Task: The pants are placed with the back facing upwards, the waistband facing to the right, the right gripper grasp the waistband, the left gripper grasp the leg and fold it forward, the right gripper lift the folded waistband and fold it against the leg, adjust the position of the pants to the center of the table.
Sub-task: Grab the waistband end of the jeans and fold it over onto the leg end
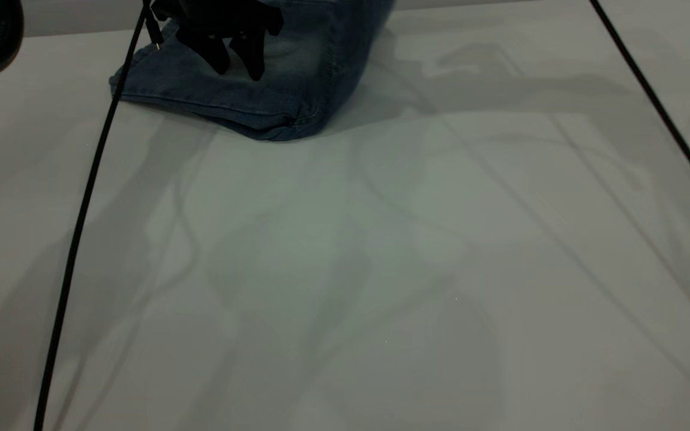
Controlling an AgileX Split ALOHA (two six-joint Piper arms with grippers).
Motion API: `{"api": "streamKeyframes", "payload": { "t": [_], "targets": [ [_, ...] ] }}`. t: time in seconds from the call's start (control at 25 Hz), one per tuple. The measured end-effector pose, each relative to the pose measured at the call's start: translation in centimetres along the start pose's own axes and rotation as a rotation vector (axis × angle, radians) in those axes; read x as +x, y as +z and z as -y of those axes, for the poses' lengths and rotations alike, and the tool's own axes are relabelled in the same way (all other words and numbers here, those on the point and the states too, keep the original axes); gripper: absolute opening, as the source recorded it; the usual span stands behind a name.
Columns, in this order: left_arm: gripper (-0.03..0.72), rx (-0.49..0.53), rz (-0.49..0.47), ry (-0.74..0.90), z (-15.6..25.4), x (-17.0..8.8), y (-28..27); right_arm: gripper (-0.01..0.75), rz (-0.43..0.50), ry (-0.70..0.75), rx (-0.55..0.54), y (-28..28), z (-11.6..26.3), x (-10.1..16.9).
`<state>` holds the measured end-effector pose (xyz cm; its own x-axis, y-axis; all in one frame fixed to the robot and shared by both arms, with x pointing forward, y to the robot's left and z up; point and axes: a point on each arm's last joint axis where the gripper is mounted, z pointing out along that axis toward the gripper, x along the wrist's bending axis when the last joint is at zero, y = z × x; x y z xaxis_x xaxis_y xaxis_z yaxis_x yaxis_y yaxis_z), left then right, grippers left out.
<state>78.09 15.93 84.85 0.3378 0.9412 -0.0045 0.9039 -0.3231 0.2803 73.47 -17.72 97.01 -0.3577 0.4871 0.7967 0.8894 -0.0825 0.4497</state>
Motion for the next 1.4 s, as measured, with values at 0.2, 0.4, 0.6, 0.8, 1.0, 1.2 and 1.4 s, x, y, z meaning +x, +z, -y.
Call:
{"api": "streamKeyframes", "payload": {
  "t": [0.2,0.4,0.6,0.8,1.0,1.2,1.4],
  "targets": [
    [0.428,0.003,0.000,0.001,0.0,0.0,0.0,0.098,-0.059,-0.001,-0.005,1.6,0.3,1.6],
    [0.428,0.005,0.001,0.001,0.1,0.0,0.0,0.098,-0.100,0.006,-0.030,2.5,0.3,2.6],
    [0.428,-0.022,-0.004,0.005,-0.5,0.0,-1.4,0.098,-0.095,0.007,-0.036,2.6,0.3,2.6],
    [0.428,-0.133,-0.038,0.031,-2.3,0.2,-6.8,0.098,-0.098,0.001,-0.036,2.6,0.3,2.6],
    [0.428,-0.246,-0.068,0.037,-3.5,0.3,-13.1,0.098,-0.093,-0.016,-0.040,2.6,0.2,2.6],
    [0.428,-0.379,-0.070,0.040,-4.0,0.0,-20.5,0.098,-0.084,-0.039,-0.058,3.3,0.3,2.5],
    [0.428,-0.502,-0.037,0.038,-3.6,-0.7,-27.2,0.098,-0.078,-0.044,-0.053,5.8,1.4,1.9]
  ]
}}
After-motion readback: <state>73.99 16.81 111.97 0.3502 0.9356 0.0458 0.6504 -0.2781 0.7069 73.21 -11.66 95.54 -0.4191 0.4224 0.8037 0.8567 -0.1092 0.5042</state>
